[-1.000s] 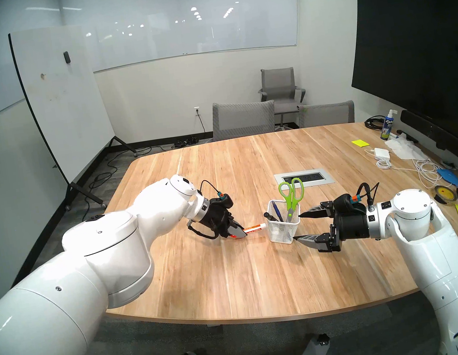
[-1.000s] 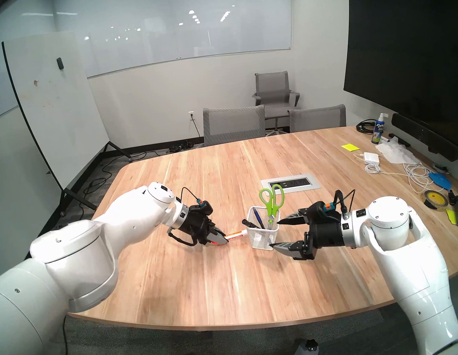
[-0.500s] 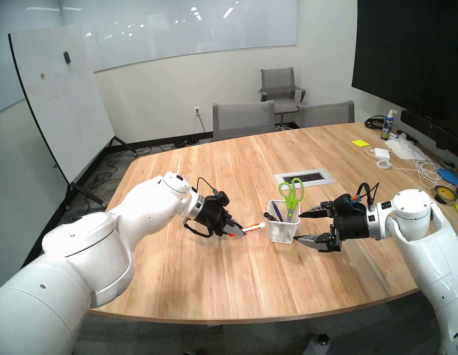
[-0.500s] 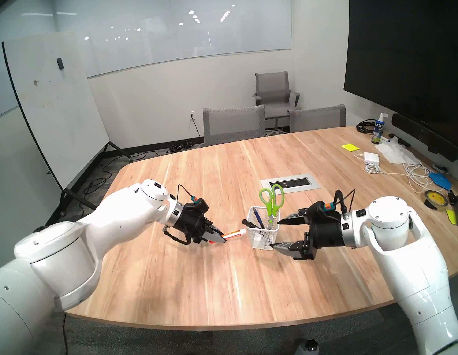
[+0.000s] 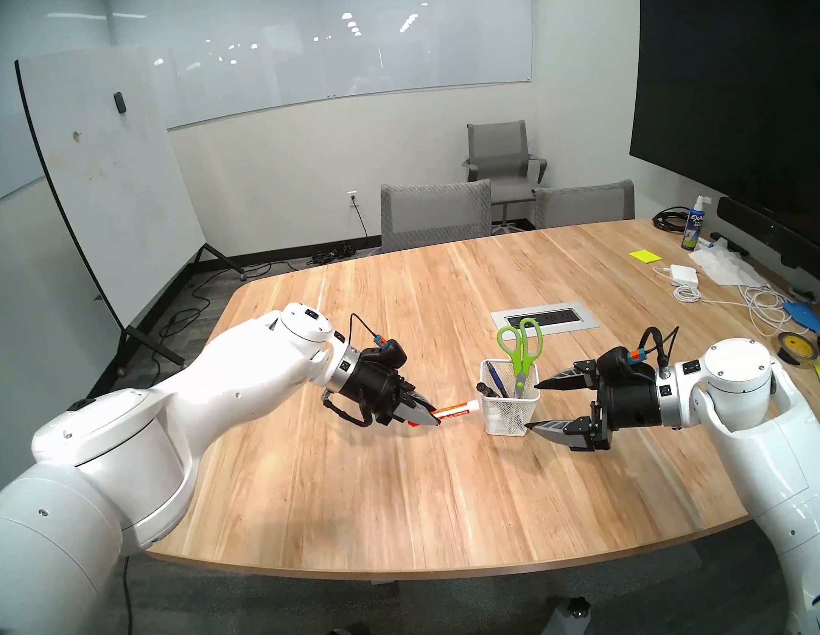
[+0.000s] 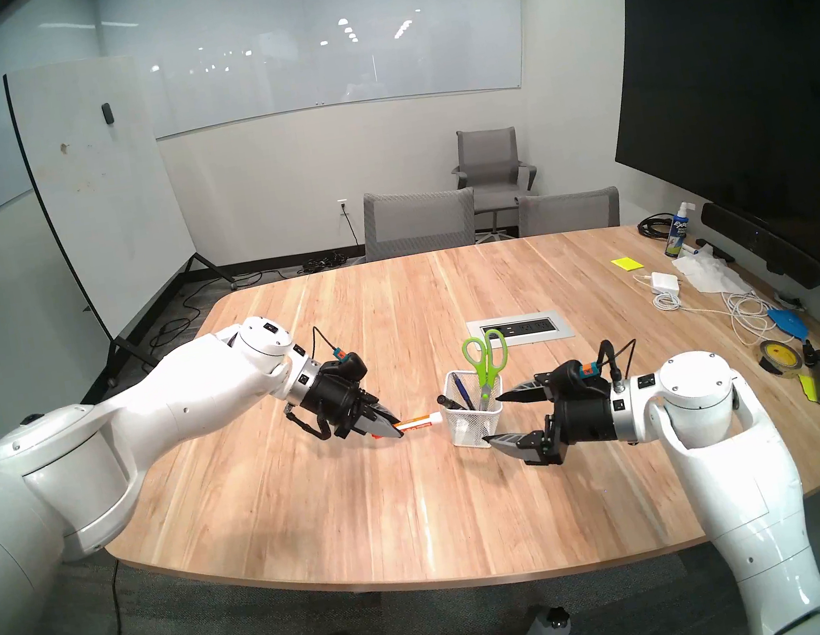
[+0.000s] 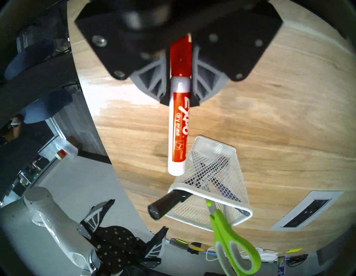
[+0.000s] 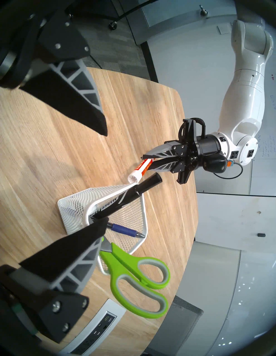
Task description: Place the pen, the marker, and the scissors into the pen holder
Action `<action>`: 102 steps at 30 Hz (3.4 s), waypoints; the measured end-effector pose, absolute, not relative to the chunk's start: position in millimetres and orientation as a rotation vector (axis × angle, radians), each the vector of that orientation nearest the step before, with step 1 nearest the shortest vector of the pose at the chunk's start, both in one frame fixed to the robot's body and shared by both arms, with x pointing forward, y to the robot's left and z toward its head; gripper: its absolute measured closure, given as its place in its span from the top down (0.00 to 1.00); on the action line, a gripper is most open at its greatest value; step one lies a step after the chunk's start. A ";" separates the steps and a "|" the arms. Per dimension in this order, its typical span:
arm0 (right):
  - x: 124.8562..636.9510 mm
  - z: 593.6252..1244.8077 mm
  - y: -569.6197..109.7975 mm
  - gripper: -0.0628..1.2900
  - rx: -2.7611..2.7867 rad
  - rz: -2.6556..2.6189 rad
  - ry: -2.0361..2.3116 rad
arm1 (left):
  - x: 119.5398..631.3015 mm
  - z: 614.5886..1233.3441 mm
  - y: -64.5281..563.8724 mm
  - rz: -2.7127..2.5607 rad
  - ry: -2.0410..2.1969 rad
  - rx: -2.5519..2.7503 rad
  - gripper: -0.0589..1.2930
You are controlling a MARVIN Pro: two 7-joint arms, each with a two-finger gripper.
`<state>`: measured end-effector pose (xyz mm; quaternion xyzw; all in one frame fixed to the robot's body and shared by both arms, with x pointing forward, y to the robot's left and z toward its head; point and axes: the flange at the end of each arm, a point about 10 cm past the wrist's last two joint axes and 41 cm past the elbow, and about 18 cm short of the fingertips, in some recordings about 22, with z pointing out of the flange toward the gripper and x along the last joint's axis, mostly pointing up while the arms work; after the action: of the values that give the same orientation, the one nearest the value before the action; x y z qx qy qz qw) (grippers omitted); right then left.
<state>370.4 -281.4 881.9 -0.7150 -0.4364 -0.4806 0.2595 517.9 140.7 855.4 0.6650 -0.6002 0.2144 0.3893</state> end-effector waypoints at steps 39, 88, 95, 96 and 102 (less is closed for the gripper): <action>370.5 881.7 -281.4 0.94 -1.938 -1.301 -1.183 | 440.1 893.3 91.8 0.874 -1.502 1.413 0.17; 369.3 886.1 -271.3 0.94 -1.962 -1.299 -1.190 | 358.4 873.5 93.1 1.196 -1.319 1.644 0.17; 367.9 889.3 -267.2 0.94 -1.958 -1.286 -1.179 | 362.5 869.1 92.3 1.182 -1.316 1.641 0.17; 367.8 889.7 -266.8 0.94 -1.958 -1.286 -1.177 | 362.8 868.6 91.8 1.180 -1.316 1.639 0.17; 367.9 892.5 -265.1 0.94 -1.960 -1.298 -1.153 | 363.9 865.6 85.0 1.166 -1.315 1.622 0.17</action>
<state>367.9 -265.1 892.5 -0.7230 -0.4255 -0.4787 0.2588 363.9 85.0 865.6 0.6312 -0.5115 0.4536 0.3664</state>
